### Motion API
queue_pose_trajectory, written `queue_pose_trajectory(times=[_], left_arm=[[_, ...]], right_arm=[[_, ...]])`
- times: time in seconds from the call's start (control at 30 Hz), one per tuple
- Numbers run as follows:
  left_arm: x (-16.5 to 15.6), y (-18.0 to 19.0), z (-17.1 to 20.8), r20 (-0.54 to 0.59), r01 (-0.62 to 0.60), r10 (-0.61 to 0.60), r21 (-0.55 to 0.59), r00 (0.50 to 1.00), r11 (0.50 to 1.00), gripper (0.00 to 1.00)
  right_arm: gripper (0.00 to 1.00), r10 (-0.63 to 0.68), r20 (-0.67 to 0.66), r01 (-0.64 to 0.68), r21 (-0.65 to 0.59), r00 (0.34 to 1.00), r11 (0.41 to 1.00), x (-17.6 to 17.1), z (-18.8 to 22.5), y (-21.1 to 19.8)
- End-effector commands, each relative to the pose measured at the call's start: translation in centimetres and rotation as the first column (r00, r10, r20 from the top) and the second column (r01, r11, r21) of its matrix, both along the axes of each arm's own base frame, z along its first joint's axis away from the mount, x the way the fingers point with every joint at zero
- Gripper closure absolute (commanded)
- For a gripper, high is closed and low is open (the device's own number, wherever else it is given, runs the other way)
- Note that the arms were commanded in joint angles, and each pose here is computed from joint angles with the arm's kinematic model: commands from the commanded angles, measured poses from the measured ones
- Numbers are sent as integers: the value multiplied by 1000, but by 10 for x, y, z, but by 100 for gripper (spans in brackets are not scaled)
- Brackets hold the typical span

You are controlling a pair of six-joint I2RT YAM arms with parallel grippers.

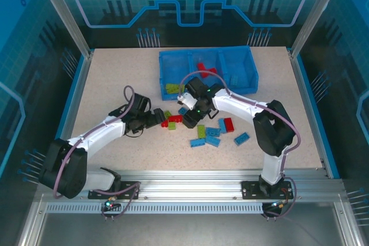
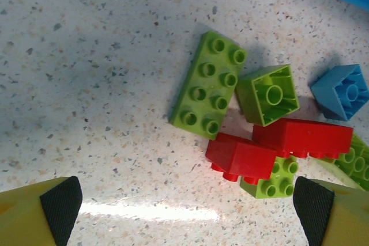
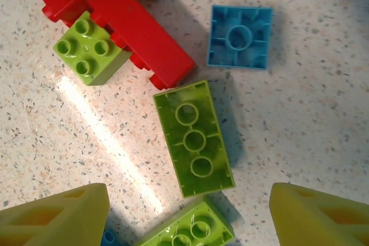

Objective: Sort the legos into containers by color

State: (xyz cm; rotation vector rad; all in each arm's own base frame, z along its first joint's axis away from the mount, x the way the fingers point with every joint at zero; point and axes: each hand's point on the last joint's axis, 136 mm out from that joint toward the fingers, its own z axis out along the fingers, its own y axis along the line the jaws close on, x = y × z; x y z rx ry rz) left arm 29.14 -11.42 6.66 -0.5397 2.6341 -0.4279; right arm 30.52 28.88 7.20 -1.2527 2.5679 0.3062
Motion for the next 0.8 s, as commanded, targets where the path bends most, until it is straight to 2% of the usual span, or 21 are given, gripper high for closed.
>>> queue_pose_trajectory(times=[0.0,0.1,0.47,0.67,0.77], left_arm=[[-9,10,-4,-27,-27,27,22,999,999,1],[-10,11,-4,-26,-34,34,19,999,999,1],[-12,15,-5,-25,-43,44,19,999,999,1],[-12,16,-6,-25,-48,48,15,999,999,1],[-12,16,-6,-25,-48,49,16,999,999,1]], right_arm=[[25,102,-15,-102,-48,995,994,-8,-18,13],[24,135,-23,-136,-87,991,987,-9,-30,19],[28,133,-41,-139,-194,990,971,-3,-53,12],[45,146,-48,-153,-218,988,964,-11,-56,6],[56,146,-35,-150,-168,989,974,-13,-44,13]])
